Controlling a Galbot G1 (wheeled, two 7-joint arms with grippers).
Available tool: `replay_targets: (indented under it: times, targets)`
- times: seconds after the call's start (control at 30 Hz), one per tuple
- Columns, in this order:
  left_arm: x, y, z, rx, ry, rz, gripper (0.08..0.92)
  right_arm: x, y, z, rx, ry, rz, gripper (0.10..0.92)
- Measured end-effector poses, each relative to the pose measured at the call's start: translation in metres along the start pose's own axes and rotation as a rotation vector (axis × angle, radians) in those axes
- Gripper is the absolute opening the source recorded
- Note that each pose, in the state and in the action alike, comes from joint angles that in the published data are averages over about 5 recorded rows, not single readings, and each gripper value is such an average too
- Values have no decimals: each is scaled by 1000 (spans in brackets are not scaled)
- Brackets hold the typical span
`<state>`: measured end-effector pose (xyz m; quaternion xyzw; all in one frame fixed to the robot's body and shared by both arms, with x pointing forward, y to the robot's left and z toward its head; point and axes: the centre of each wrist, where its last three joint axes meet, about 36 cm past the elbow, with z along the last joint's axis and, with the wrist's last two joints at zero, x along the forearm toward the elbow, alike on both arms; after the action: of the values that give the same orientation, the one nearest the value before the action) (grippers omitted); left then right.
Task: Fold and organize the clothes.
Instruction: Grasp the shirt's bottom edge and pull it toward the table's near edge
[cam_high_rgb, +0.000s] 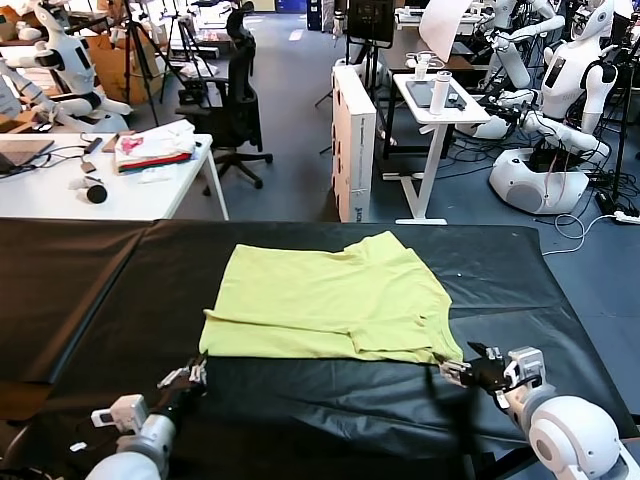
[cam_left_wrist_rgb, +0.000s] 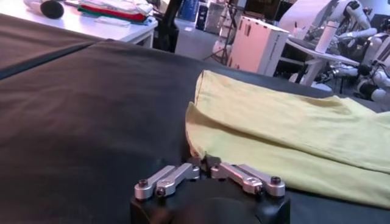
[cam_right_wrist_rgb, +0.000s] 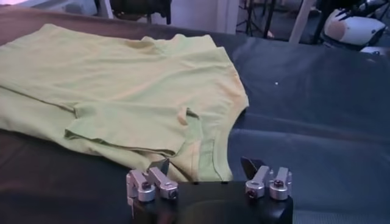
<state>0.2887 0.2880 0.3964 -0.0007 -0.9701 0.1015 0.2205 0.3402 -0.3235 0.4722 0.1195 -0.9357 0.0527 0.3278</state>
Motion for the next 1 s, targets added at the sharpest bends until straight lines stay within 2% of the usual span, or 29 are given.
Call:
replay_targets:
  times: [0.1,0.2,0.43,0.77,1.0]
  targets:
    - [3,1,1,-6,3,-1,147,3,0,-1,6,1,0,187]
    - [6,1,1,-13,5,-2,147,6,0,-1,10,4,7,138]
    - [22,6,1,-47,20,-9,147,21,0,2,38,32,24,138]
    - [53,16,6,-102,77,-19,147,33,6,17,33,77,12,138]
    - [63,16,8,-104,90,-21,147,36,11,17,24,74,-3,138]
